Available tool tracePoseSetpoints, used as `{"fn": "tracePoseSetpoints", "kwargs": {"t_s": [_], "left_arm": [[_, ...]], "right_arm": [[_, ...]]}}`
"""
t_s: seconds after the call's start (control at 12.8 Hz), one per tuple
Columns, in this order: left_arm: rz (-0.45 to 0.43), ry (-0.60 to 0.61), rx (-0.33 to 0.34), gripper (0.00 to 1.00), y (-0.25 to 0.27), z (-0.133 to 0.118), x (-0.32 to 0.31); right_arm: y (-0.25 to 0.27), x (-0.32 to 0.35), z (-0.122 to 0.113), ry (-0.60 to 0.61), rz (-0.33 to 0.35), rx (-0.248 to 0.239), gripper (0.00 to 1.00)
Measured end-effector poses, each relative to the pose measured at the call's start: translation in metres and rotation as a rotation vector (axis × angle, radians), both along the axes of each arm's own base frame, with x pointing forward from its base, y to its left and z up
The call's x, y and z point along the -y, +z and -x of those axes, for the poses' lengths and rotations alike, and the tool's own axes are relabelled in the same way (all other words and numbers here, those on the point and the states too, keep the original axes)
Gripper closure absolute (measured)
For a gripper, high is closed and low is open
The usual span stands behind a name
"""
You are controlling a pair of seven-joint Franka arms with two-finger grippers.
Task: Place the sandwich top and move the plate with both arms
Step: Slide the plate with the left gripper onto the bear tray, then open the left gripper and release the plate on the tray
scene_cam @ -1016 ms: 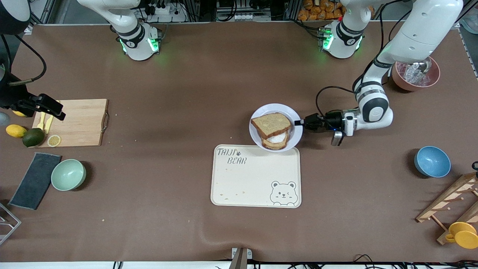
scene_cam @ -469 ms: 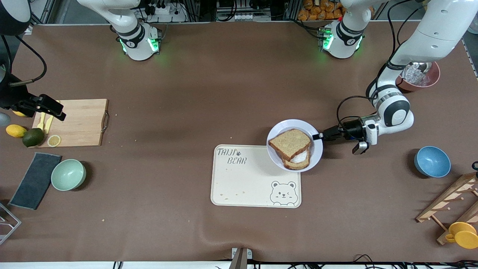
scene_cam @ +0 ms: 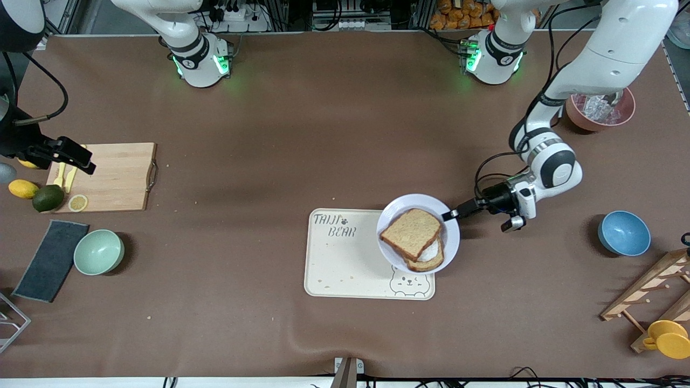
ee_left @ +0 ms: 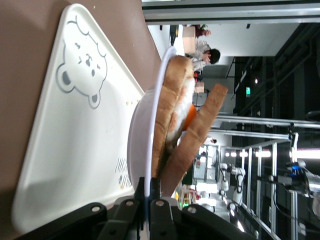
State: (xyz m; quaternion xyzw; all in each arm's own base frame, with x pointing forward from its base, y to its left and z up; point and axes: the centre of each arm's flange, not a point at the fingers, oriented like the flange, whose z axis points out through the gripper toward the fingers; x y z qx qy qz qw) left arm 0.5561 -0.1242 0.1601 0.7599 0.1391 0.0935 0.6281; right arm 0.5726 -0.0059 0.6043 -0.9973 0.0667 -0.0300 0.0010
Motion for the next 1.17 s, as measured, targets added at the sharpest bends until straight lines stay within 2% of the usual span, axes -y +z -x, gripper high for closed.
{"fn": "tracePoseSetpoints", "kwargs": {"t_s": [0.31,0.55,0.78,1.09,1.17], "left_arm": [[-0.005,0.071,-0.017,0.96,-0.009,-0.014,0.055],[-0.014,0.120,-0.015,0.96,-0.033,-0.012,0.085],[-0.033,0.141,0.009,0.96,-0.067,0.000,0.091],[-0.032,0.140,0.017,0.95,-0.067,-0.001,0.092],[-0.031,0.142,0.019,0.89,-0.067,-0.002,0.092]], "right_arm": [[0.000,0.000,0.000,0.000,0.000,0.000,0.00],[-0.002,0.000,-0.001,0.000,0.000,-0.005,0.00],[-0.003,0.000,-0.001,0.000,0.000,-0.006,0.00],[-0.004,0.000,-0.001,-0.001,0.000,-0.007,0.00],[-0.004,0.000,-0.001,-0.001,0.000,-0.007,0.00]]}}
